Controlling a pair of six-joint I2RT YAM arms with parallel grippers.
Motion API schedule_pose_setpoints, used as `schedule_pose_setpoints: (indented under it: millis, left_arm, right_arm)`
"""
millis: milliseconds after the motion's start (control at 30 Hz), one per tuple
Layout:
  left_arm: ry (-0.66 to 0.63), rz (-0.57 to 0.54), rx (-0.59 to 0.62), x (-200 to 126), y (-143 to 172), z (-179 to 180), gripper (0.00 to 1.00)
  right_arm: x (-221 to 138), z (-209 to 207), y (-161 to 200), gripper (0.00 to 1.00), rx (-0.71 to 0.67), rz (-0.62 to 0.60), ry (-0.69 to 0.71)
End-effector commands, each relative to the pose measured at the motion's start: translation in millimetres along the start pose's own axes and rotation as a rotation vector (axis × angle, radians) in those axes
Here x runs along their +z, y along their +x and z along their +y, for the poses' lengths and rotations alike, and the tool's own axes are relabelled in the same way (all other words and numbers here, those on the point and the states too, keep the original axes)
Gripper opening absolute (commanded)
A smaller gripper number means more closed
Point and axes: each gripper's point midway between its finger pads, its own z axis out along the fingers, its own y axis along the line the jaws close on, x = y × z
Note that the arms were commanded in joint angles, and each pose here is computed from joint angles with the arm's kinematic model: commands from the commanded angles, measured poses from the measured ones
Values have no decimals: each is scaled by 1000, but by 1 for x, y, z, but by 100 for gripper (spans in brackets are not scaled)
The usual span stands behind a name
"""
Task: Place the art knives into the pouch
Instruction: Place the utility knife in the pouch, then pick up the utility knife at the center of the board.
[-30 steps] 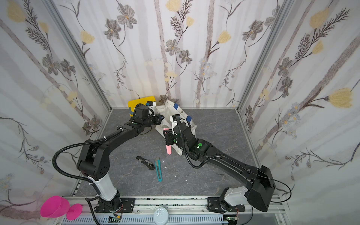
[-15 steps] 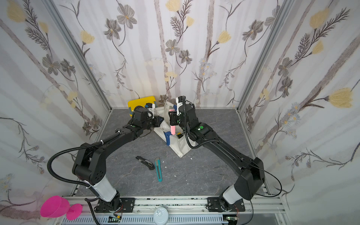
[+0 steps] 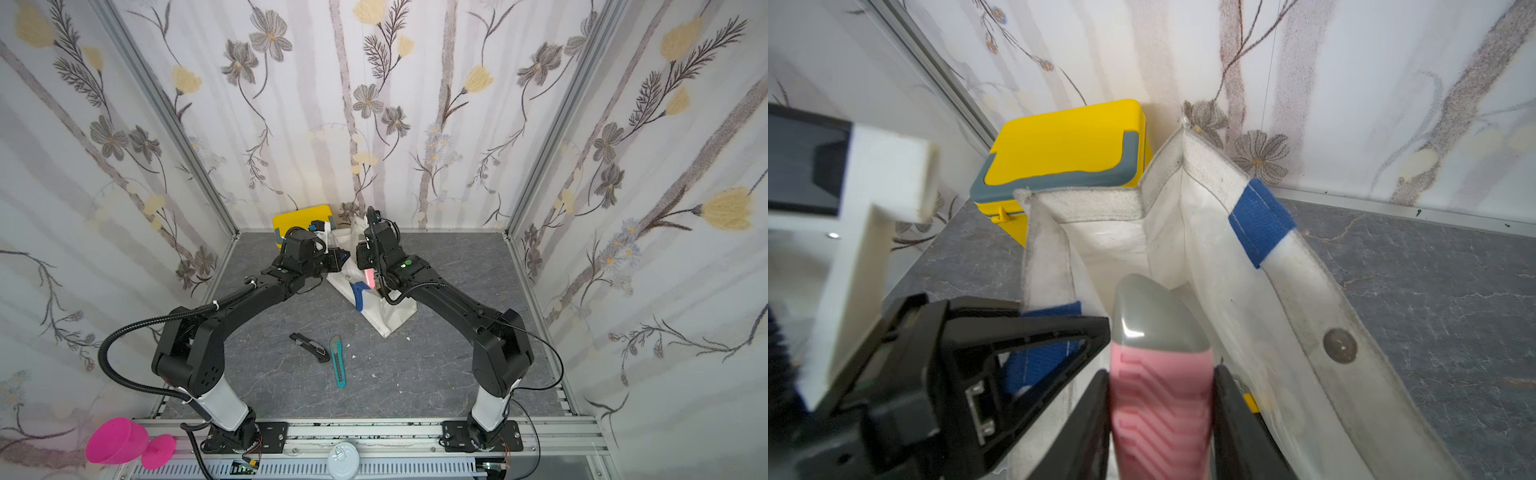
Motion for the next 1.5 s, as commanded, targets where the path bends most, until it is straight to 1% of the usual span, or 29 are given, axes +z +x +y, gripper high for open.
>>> schedule_pose_setpoints:
  millis: [0, 67, 133, 200, 300, 333, 433, 500, 600, 633, 767, 867, 933, 967, 1000, 1067, 1133, 1233, 1300, 1333, 1400, 1467]
  left_arm:
    - [44, -41, 0, -3, -12, -10, 0]
    - [54, -39, -8, -3, -11, -12, 0]
    - [59, -42, -9, -3, -12, -14, 0]
    - [55, -43, -7, -3, -13, -13, 0]
    - [47, -46, 4, -4, -15, -13, 0]
    - [40, -45, 4, -4, -15, -12, 0]
    - [20, -51, 3, -4, -15, -8, 0]
    - [5, -54, 0, -4, -14, -5, 0]
    - [-11, -63, 3, -5, -16, -2, 0]
    - [-15, -67, 6, -4, -17, -1, 0]
    - [-12, -71, 6, -3, -21, 0, 0]
    - [-24, -72, 15, 0, -25, 2, 0]
    - [-62, -71, 33, 2, -27, 7, 0]
    - [-74, -69, 49, 4, -26, 10, 0]
    - [-96, -63, 54, 7, -23, 16, 0]
    - [-107, -69, 71, 10, -32, 16, 0]
    - [-117, -55, 70, 15, -29, 20, 0]
    - [-86, -56, 51, 19, -29, 15, 0]
    - [-80, -66, 39, 20, -30, 14, 0]
    - [-82, -73, 37, 20, -31, 13, 0]
    - [-90, -91, 33, 20, -34, 13, 0]
    - [-96, -105, 32, 20, -38, 13, 0]
  right_arm:
    - [6, -8, 15, 41, -20, 46, 43]
    - [8, -10, 21, 43, -21, 66, 54]
    - [6, -10, 21, 49, -21, 69, 51]
    - [0, -9, 17, 65, -27, 64, 44]
    - [-14, -7, 6, 79, -21, 41, 29]
    - [-20, -6, 2, 82, -19, 32, 19]
    - [-44, 0, -10, 85, -6, -11, -37]
    - [-67, 4, -16, 85, 12, -51, -84]
    - [-94, 2, -11, 87, 49, -84, -130]
    - [-101, 2, -9, 93, 59, -91, -142]
    - [-129, 1, 10, 98, 67, -92, -187]
    - [-147, 2, 28, 98, 77, -87, -202]
    - [-156, 5, 42, 98, 87, -82, -211]
    - [-160, 2, 50, 97, 98, -77, -192]
    - [-164, 8, 62, 96, 92, -59, -197]
    - [-169, 12, 82, 93, 78, -20, -195]
    - [-173, 15, 101, 91, 78, 19, -205]
    - [-179, 29, 130, 87, 69, 77, -288]
    - [-180, 36, 155, 84, 56, 136, -339]
    - [-179, 38, 177, 82, 31, 189, -362]
    - [-176, 37, 209, 78, -16, 270, -366]
    - [-174, 38, 230, 75, -50, 339, -368]
